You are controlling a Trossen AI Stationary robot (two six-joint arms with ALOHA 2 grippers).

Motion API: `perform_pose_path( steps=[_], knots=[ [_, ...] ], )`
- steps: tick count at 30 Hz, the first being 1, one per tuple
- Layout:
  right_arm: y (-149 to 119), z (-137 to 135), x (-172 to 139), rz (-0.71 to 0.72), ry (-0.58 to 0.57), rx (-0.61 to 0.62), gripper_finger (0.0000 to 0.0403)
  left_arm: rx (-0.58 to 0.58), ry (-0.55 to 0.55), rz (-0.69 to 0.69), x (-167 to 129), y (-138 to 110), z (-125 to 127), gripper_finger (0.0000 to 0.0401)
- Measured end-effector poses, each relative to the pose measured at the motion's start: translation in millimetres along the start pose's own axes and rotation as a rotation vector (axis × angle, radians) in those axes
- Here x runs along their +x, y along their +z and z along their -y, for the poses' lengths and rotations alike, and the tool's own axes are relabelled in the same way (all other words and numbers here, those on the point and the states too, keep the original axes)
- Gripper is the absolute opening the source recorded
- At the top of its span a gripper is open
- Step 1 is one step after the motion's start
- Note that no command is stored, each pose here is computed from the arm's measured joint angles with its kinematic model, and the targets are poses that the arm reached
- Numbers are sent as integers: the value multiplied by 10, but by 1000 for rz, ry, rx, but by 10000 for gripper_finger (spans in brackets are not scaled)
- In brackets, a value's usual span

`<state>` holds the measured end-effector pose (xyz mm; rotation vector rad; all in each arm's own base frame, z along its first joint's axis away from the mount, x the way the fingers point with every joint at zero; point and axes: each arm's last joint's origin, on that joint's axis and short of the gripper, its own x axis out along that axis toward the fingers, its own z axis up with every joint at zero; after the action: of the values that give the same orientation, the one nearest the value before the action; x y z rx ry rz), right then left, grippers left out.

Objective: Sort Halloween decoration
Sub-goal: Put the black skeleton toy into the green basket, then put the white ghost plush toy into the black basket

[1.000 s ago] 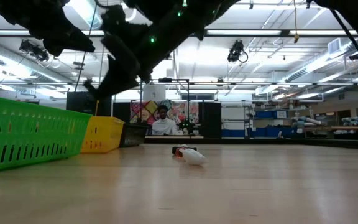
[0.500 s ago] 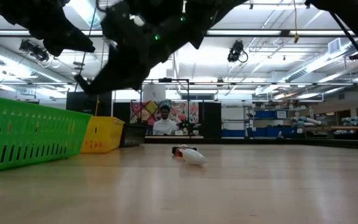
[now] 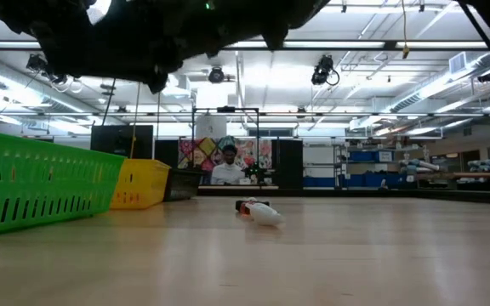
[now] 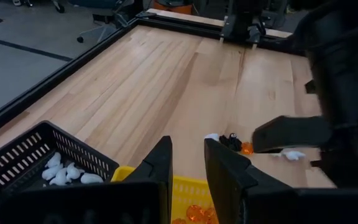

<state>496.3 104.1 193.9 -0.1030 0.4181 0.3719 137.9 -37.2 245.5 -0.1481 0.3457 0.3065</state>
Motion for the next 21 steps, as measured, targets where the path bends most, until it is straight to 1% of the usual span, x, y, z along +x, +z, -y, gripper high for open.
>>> perform_pose_path(
  steps=[3, 7, 11, 15, 19, 21],
  knots=[
    [-56, 37, 2, -5, 5, 24, 71, 0, 0, 0, 0, 0, 0, 69],
    [-68, 95, -9, -9, 7, 53, 122, 0, 0, 0, 0, 0, 0, 69],
    [-73, 128, -14, -12, -4, 59, 157, 25, 0, 0, 0, 0, 0, 69],
    [-81, 146, -18, -18, -7, 85, 171, 26, 0, 0, 0, 0, 0, 69],
    [-78, 139, -17, -14, 9, 79, 174, 26, 0, 1, 0, 1, 0, 69],
    [-48, 134, -15, 16, 2, 86, 174, 26, 0, 1, 0, 1, 0, 69]
  ],
)
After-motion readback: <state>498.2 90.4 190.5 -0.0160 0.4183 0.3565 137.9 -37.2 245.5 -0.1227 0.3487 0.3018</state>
